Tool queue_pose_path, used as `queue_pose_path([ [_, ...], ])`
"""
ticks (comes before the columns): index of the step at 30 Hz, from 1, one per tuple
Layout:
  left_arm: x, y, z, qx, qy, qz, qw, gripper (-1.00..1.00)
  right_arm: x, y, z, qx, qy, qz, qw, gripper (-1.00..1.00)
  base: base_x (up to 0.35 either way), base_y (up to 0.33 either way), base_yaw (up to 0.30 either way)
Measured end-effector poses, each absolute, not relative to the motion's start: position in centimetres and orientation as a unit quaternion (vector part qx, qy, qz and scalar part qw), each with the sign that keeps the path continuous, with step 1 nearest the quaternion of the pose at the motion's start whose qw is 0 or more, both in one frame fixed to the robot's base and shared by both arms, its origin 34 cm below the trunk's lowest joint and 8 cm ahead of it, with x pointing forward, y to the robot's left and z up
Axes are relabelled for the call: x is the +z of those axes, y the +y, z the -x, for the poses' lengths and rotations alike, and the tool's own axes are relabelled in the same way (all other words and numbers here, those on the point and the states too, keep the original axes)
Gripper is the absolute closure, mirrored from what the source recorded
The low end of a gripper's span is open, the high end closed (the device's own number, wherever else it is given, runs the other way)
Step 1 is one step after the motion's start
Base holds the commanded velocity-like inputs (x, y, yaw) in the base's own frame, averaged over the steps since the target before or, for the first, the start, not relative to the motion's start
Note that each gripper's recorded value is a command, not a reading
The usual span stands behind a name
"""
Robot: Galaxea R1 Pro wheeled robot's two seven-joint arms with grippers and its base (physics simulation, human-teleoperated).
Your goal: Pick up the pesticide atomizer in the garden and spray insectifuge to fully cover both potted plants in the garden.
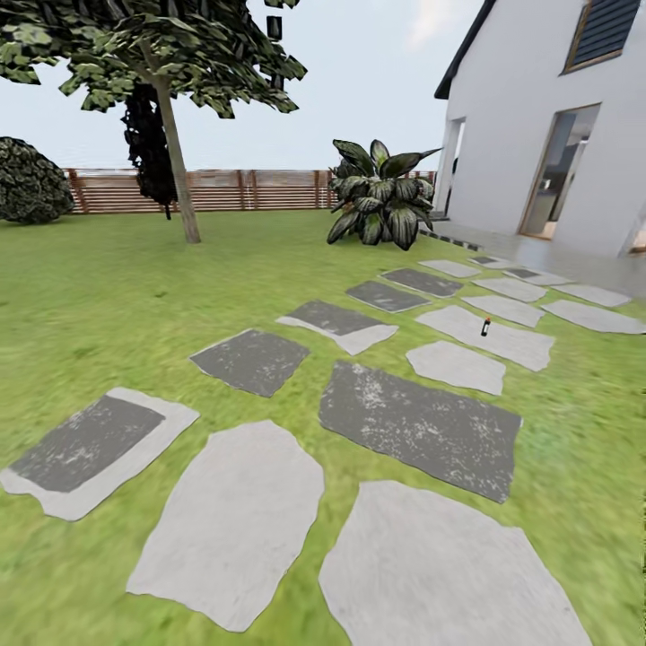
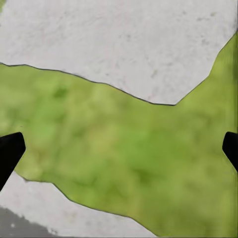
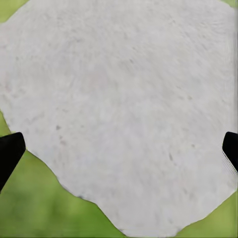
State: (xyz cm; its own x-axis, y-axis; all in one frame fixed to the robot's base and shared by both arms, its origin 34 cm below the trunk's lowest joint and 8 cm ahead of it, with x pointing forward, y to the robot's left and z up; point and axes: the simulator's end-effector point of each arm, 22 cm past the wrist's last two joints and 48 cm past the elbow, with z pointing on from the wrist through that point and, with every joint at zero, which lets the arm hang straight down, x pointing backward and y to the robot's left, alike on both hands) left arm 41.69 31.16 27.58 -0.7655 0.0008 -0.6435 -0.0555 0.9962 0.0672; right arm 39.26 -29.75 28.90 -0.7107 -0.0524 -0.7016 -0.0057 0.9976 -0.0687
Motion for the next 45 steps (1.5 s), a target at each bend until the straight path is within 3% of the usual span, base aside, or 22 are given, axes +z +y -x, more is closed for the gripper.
queue_pose_path([
  [32, 27.59, 31.18, -41.69, 0.041, 0.939, 0.015, 0.342, -1.0, 28.9, -29.74, -39.27, -0.031, 0.924, 0.016, 0.38, -1.0, 0.337, 0.084, -0.036],
  [45, 27.6, 31.13, -41.71, 0.041, 0.938, 0.015, 0.343, -1.0, 28.89, -29.73, -39.26, -0.031, 0.924, 0.016, 0.38, -1.0, 0.337, 0.085, -0.24],
])
